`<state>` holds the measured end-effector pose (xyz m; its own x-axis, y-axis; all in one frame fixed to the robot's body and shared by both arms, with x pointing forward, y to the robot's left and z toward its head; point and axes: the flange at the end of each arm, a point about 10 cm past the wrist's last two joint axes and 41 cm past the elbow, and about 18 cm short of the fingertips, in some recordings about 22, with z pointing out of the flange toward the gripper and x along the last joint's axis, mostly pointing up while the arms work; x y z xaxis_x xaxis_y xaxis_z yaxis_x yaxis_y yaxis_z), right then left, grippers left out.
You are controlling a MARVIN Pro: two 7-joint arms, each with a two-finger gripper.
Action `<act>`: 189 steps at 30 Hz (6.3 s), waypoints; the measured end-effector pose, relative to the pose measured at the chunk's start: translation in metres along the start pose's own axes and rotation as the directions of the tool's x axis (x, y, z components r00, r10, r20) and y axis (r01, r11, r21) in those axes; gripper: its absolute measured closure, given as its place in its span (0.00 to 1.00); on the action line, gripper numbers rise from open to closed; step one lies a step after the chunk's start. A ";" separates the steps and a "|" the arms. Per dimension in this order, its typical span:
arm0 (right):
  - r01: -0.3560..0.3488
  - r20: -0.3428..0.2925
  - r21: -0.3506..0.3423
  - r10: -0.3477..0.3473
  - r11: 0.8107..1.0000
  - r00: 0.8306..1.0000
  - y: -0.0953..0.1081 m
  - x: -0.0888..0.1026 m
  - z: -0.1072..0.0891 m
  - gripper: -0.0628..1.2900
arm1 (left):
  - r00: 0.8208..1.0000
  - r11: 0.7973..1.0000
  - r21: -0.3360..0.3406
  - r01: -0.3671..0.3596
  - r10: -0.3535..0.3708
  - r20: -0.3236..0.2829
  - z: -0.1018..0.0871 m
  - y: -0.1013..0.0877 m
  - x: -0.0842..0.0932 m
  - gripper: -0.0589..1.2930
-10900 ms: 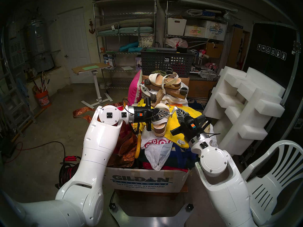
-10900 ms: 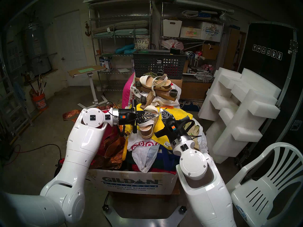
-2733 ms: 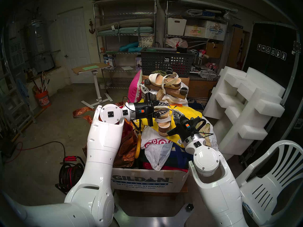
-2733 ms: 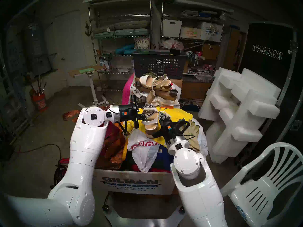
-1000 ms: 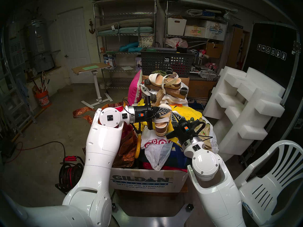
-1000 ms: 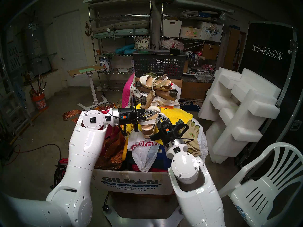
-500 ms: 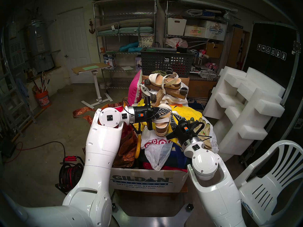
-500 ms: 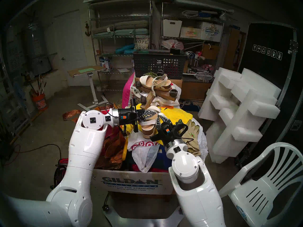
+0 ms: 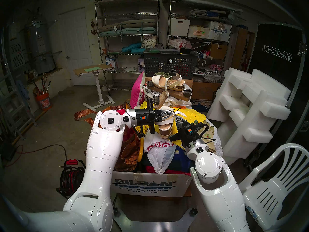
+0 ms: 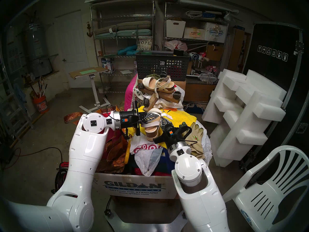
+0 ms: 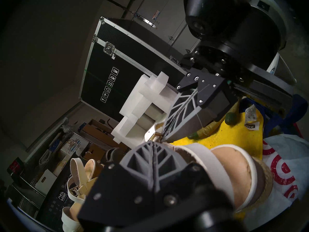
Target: Unbuckle a shoe
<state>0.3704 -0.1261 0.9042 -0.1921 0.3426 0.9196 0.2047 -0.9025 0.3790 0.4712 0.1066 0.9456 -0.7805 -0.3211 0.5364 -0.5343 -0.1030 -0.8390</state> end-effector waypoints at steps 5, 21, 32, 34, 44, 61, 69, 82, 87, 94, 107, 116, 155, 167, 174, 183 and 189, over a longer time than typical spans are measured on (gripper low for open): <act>-0.050 0.002 -0.014 0.050 0.999 0.999 0.000 0.000 0.000 0.97 | 1.000 1.000 -0.007 -0.005 0.005 0.002 -0.002 0.001 0.000 0.97; -0.099 0.012 -0.044 0.100 0.994 0.995 0.002 -0.003 0.006 0.97 | 1.000 1.000 -0.017 0.013 -0.013 0.020 -0.018 0.009 -0.001 0.97; -0.109 0.010 -0.057 0.110 0.992 0.994 0.007 -0.005 0.008 0.97 | 0.999 0.999 -0.020 0.027 -0.026 0.043 -0.031 0.011 -0.007 0.97; -0.110 0.007 -0.051 0.111 0.993 0.994 0.005 -0.003 0.009 0.97 | 0.999 0.999 -0.023 0.027 -0.026 0.041 -0.029 0.011 -0.007 0.97; -0.104 0.000 -0.034 0.104 0.994 0.995 0.003 0.000 0.008 0.97 | 1.000 1.000 -0.002 0.003 -0.003 -0.002 -0.017 0.006 0.001 0.97; -0.087 -0.001 -0.034 0.087 0.996 0.996 0.006 -0.001 0.007 0.97 | 0.996 0.996 -0.006 -0.093 0.093 0.002 -0.006 -0.006 0.009 0.66; -0.085 -0.004 -0.038 0.085 0.996 0.996 0.008 0.000 0.005 0.97 | 0.993 0.993 -0.012 -0.115 0.115 0.013 0.001 -0.005 0.003 0.47; -0.093 -0.007 -0.031 0.093 0.995 0.996 0.009 0.001 0.001 0.97 | 0.989 0.989 -0.033 -0.145 0.146 0.028 0.015 -0.004 -0.005 0.62; -0.096 -0.007 -0.029 0.095 0.995 0.995 0.008 0.001 -0.001 0.97 | 0.986 0.987 -0.019 -0.158 0.159 0.043 0.014 -0.004 -0.013 0.97; -0.101 -0.007 -0.043 0.101 0.994 0.995 0.008 0.002 -0.001 0.97 | 0.983 0.984 0.013 -0.178 0.177 0.041 0.012 -0.009 -0.013 0.97; -0.097 -0.002 -0.097 0.098 0.991 0.995 0.013 0.000 0.002 0.97 | 0.987 0.987 0.036 -0.157 0.155 0.052 -0.003 -0.007 -0.010 0.97; -0.099 -0.002 -0.090 0.100 0.991 0.995 0.011 0.000 0.003 0.97 | 0.987 0.987 0.041 -0.156 0.154 0.053 -0.011 -0.004 -0.012 0.97; -0.115 -0.020 -0.040 0.114 0.993 0.993 0.005 0.007 0.000 0.97 | 0.979 0.980 -0.003 -0.200 0.200 0.037 0.016 -0.008 -0.013 0.49; -0.111 -0.014 -0.060 0.111 0.992 0.994 0.006 0.005 0.001 0.97 | 0.981 0.981 0.007 -0.193 0.193 0.027 0.017 -0.007 -0.013 0.97; -0.106 -0.006 -0.091 0.106 0.990 0.994 0.012 0.002 0.001 0.97 | 0.982 0.982 0.016 -0.186 0.186 0.030 0.014 -0.006 -0.015 0.97; -0.108 0.004 -0.112 0.109 0.988 0.994 0.016 -0.002 0.003 0.97 | 0.983 0.984 0.009 -0.175 0.175 0.047 0.003 -0.005 -0.019 0.97; -0.107 0.013 -0.133 0.109 0.985 0.994 0.019 -0.006 0.006 0.97 | 0.984 0.985 0.010 -0.170 0.169 0.062 -0.005 -0.005 -0.021 0.97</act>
<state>0.3809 -0.1440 0.9065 -0.1558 0.2452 0.9569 0.0948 -0.9605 0.2616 0.4886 0.1190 0.9388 -0.8379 -0.3916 0.3802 -0.3907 -0.0560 -0.9188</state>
